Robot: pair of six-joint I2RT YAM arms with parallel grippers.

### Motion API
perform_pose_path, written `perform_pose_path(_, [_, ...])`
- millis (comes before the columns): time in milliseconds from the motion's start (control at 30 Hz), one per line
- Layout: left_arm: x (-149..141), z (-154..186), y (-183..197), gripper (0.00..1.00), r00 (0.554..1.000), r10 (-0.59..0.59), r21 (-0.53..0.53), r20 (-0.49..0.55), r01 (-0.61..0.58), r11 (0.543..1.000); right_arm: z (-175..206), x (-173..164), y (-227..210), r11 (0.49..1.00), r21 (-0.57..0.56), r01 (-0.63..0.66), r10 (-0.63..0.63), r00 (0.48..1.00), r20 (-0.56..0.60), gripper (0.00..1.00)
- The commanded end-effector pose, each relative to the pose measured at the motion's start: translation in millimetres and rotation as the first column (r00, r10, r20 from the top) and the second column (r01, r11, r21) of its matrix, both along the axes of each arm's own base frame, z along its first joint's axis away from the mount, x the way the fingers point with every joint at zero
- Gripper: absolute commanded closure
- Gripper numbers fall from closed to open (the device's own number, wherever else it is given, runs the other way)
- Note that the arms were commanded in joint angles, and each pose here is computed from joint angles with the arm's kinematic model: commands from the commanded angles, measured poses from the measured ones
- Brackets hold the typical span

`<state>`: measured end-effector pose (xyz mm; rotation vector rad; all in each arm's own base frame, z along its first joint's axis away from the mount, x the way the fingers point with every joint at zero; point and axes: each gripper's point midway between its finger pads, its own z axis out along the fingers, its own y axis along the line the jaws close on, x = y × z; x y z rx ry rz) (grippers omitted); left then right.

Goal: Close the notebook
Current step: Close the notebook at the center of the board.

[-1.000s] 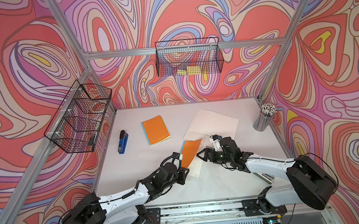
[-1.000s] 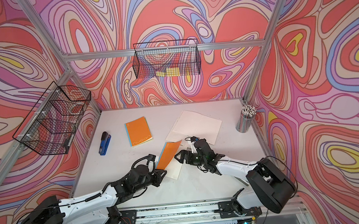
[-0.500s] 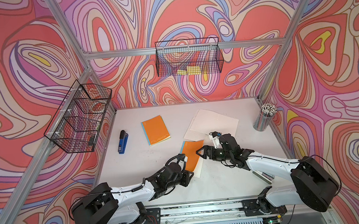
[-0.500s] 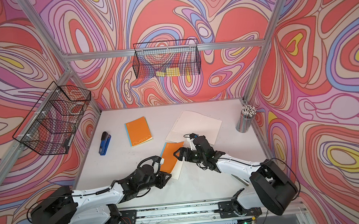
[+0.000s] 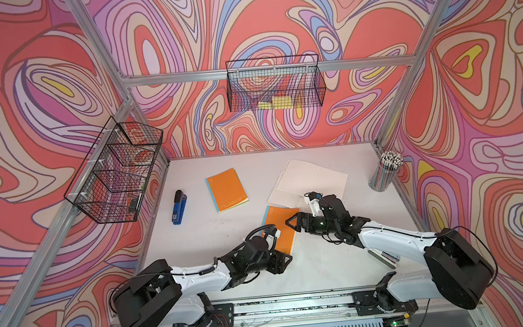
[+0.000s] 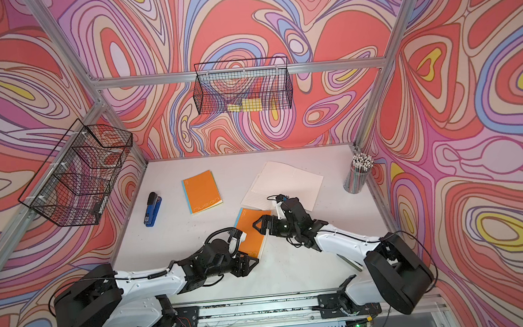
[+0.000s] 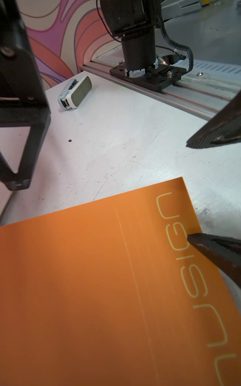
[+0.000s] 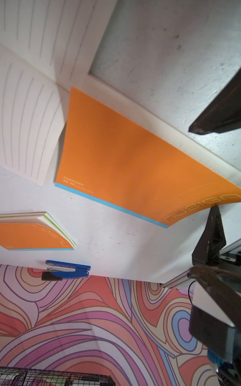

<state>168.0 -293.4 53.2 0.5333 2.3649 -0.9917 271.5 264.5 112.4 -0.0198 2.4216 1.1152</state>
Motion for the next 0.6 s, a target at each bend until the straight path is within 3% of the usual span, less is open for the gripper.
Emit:
perform_pose_path(0, [2, 8, -12, 0.3, 0.999, -0.023, -0.031, 0.023, 0.024, 0.999, 14, 3, 5, 1.0, 0.023, -0.01, 0.009, 0.999, 0.035, 0.02])
perform_pose_path(300, [9, -13, -3, 0.3, 0.999, 0.035, 0.033, 0.018, -0.036, 0.999, 19, 11, 15, 0.998, 0.049, -0.025, 0.023, 0.999, 0.042, 0.02])
perform_pose_path(567, [9, -20, -5, 0.3, 0.999, 0.049, 0.022, -0.004, -0.048, 0.999, -6, 18, 25, 0.997, 0.071, -0.025, 0.026, 1.0, -0.005, 0.02])
